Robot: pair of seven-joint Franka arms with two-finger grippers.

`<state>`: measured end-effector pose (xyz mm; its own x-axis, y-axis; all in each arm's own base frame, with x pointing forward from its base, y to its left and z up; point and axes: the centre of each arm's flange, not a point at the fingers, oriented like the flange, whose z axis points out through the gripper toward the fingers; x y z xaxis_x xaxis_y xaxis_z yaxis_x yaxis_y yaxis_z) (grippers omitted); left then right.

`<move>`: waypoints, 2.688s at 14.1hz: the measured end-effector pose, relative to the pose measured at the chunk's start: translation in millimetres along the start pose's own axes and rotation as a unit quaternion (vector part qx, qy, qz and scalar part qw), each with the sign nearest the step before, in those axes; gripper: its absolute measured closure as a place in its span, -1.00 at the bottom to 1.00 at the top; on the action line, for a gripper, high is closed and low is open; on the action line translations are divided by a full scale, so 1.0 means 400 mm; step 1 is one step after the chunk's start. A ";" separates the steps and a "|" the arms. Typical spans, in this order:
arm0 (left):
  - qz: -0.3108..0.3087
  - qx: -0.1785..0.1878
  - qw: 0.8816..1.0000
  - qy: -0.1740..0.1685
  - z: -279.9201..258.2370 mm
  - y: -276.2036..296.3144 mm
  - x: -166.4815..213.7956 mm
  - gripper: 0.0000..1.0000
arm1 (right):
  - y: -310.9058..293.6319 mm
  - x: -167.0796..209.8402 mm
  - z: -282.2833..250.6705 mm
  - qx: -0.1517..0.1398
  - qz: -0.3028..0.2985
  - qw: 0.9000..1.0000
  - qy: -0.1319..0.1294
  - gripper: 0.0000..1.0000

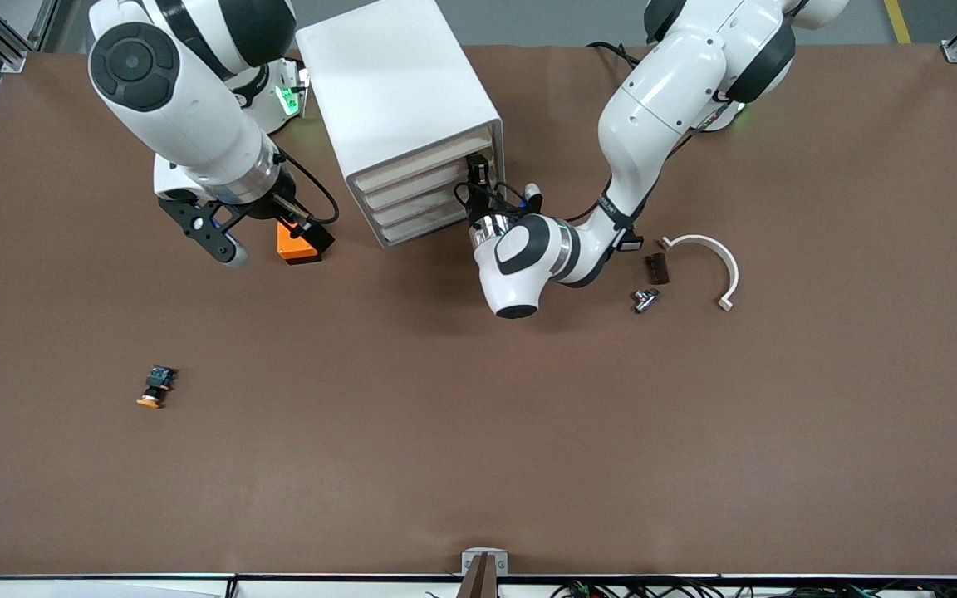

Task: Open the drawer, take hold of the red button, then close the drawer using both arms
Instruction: 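Pull the drawer open with the left gripper while the right gripper approaches, then lower the right gripper into the open drawer over the red button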

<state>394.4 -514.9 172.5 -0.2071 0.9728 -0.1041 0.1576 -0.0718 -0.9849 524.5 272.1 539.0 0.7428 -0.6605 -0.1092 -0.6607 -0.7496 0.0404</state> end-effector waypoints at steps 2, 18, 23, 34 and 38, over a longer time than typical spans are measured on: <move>0.000 0.001 1.000 -0.001 -0.002 -0.001 0.000 0.78 | 0.000 0.000 0.000 0.000 0.000 1.000 0.000 -1.00; -0.012 -0.004 0.996 -0.084 -0.222 0.014 0.121 0.82 | -0.041 -0.029 0.021 0.014 0.022 1.000 -0.017 -1.00; -0.015 -0.011 0.992 -0.127 -0.329 0.018 0.191 0.81 | -0.096 -0.091 0.058 0.022 0.034 0.999 -0.018 -1.00; 0.003 -0.007 0.988 -0.155 -0.375 0.016 0.220 0.14 | -0.232 -0.304 0.255 0.002 0.076 0.997 -0.010 -1.00; 0.047 -0.012 0.983 -0.177 -0.400 -0.008 0.199 -0.70 | -0.251 -0.355 0.320 -0.018 0.097 0.995 -0.008 -1.00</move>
<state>531.8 -401.9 189.5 -0.5131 0.8240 -0.2403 0.2145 -0.1480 -0.9654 471.5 446.7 423.5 0.6001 -0.7921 -0.1117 -0.7867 -0.6097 0.0968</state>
